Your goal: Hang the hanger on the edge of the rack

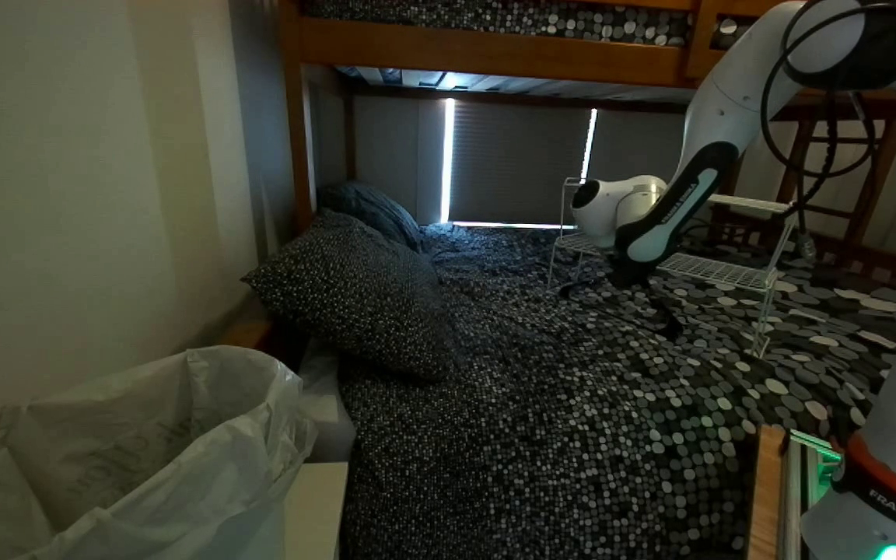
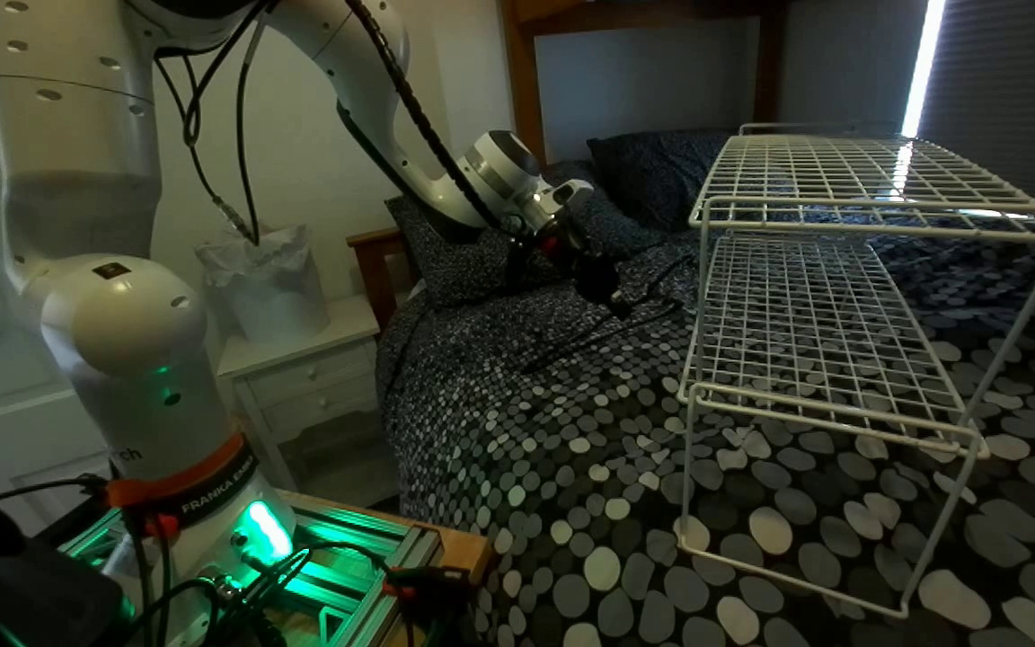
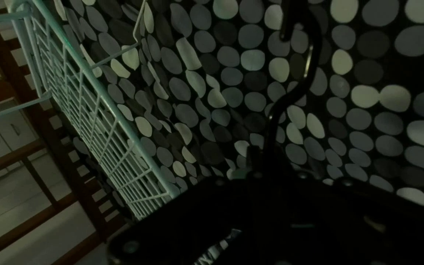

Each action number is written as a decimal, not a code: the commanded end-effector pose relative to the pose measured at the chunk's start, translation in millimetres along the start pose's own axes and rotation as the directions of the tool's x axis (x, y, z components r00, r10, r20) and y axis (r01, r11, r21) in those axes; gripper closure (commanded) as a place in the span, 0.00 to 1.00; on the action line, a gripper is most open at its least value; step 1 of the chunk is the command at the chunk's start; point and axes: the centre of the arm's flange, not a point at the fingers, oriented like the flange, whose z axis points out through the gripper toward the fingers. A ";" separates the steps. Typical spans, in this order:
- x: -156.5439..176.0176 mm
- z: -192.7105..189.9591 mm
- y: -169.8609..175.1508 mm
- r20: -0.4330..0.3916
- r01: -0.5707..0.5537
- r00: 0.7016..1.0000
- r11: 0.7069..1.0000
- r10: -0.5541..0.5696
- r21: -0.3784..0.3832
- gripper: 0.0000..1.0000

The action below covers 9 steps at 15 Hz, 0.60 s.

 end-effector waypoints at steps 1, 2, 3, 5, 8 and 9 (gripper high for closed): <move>-11.4 20.1 8.2 -0.003 -0.015 1.000 0.999 0.015 0.029 0.98; -11.4 24.5 10.0 0.003 -0.020 1.000 0.999 0.019 0.035 0.98; -11.5 28.5 12.0 0.009 -0.024 1.000 0.999 0.023 0.040 0.98; -11.4 36.3 14.8 0.016 -0.032 0.999 0.998 0.031 0.046 0.98; -6.2 48.6 17.8 0.024 -0.040 0.999 0.997 0.039 0.058 0.98; -5.7 52.2 17.9 0.026 -0.040 0.999 0.997 0.038 0.063 0.98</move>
